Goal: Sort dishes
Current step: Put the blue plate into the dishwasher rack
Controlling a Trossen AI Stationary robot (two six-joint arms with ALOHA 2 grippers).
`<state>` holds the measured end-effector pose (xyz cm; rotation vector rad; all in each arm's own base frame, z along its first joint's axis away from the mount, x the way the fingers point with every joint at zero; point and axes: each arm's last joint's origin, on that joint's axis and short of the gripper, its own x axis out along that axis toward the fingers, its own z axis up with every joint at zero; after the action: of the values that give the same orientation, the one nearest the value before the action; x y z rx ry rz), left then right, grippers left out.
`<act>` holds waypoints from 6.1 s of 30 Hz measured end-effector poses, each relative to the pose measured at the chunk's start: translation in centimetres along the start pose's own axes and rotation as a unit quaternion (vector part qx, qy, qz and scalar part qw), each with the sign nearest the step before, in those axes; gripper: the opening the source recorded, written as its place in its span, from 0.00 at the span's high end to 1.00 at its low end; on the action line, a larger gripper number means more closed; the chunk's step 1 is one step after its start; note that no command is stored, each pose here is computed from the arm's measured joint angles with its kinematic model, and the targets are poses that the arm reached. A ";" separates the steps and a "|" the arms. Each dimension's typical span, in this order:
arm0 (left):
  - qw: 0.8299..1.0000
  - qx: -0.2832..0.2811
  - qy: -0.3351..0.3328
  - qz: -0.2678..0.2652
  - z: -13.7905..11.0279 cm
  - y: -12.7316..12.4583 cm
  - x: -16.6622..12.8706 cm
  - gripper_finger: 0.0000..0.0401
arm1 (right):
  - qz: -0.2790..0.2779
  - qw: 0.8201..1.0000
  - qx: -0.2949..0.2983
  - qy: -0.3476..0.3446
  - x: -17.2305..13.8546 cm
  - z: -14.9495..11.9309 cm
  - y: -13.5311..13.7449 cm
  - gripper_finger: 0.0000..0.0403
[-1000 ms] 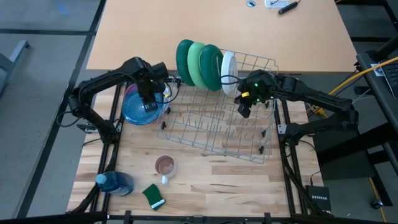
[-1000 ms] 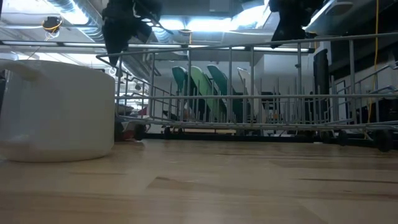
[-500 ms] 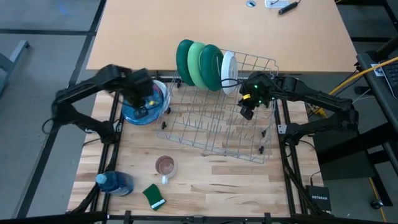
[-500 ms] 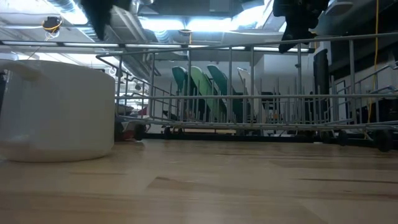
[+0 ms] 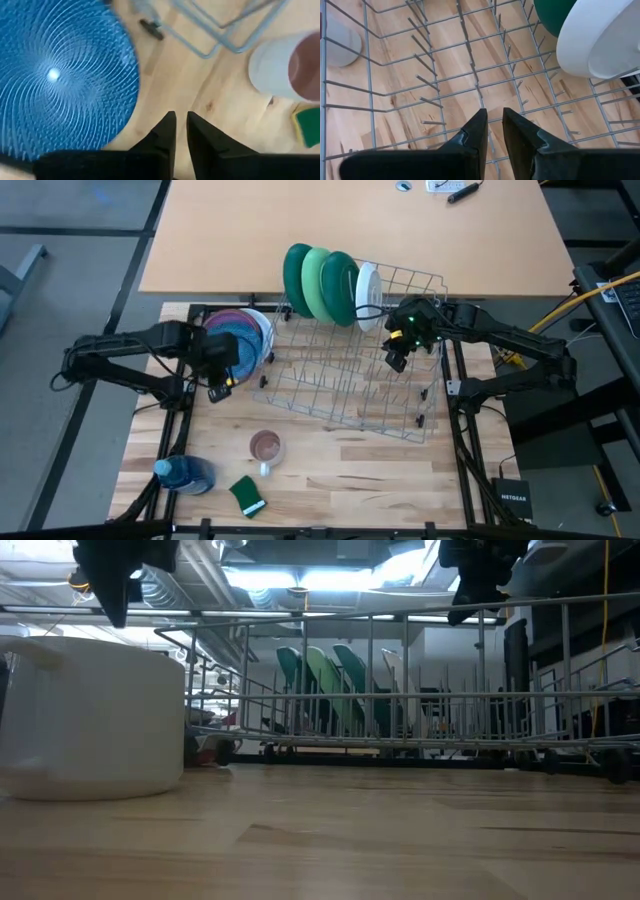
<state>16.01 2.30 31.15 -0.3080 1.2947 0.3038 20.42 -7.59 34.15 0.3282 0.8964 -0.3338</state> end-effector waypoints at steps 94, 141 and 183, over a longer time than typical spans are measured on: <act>0.935 0.077 -0.028 0.344 -4.6 -4.5 12.4 0.55 | 0.002 1.000 -0.008 -0.019 0.0 0.4 0.0 0.84; 0.938 0.071 -0.027 0.337 -3.2 -5.4 9.4 1.00 | 0.002 1.000 -0.008 -0.019 0.0 0.4 0.0 0.84; 0.946 0.058 -0.066 0.311 -2.1 -5.1 2.1 1.00 | 0.109 0.975 -0.099 -0.165 -0.1 3.5 1.0 0.84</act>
<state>16.69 -3.13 28.89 0.2310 1.2445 0.7653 23.27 -8.09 36.37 0.1765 0.5540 -0.0901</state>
